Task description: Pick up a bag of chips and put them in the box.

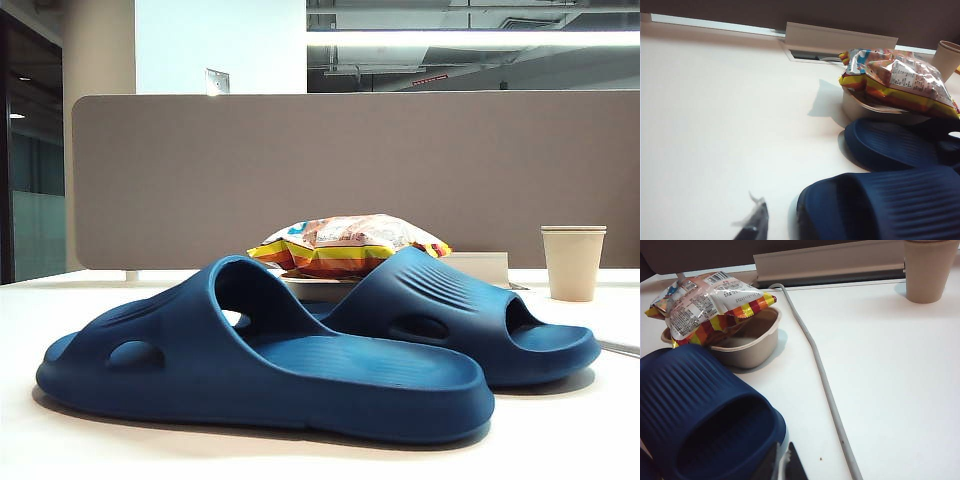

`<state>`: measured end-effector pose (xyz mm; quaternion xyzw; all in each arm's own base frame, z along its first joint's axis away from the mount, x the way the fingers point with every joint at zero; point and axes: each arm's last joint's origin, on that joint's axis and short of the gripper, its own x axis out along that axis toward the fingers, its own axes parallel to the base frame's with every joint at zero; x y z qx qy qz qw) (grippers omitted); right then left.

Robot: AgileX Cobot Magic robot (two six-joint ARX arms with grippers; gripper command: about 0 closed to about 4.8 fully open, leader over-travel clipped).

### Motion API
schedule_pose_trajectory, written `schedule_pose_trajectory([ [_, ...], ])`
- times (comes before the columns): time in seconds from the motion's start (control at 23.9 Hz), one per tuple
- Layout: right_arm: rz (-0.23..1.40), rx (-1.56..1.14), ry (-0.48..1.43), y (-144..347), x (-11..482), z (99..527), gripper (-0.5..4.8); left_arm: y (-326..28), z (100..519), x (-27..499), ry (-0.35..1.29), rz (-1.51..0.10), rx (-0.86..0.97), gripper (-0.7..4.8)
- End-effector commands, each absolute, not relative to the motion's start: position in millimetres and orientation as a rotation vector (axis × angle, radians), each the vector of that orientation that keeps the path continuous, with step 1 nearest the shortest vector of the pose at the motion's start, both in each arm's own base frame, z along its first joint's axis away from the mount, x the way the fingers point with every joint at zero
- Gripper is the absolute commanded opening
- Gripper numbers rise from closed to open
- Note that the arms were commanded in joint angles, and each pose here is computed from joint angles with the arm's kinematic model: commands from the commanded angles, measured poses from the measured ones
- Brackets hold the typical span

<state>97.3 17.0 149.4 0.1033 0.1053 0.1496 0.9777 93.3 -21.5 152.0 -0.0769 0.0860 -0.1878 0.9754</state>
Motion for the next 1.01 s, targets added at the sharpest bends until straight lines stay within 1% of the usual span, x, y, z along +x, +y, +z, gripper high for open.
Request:
schedule_pose_trajectory([
  [0.04,0.303,0.212,0.207,16.8,96.2,150.7,0.22,-21.5,151.3,93.2,0.183,-0.378,-0.158,0.76],
  [1.01,0.296,0.215,0.198,16.0,94.0,150.9,0.22,-21.5,151.3,93.2,0.183,-0.378,-0.158,0.75],
])
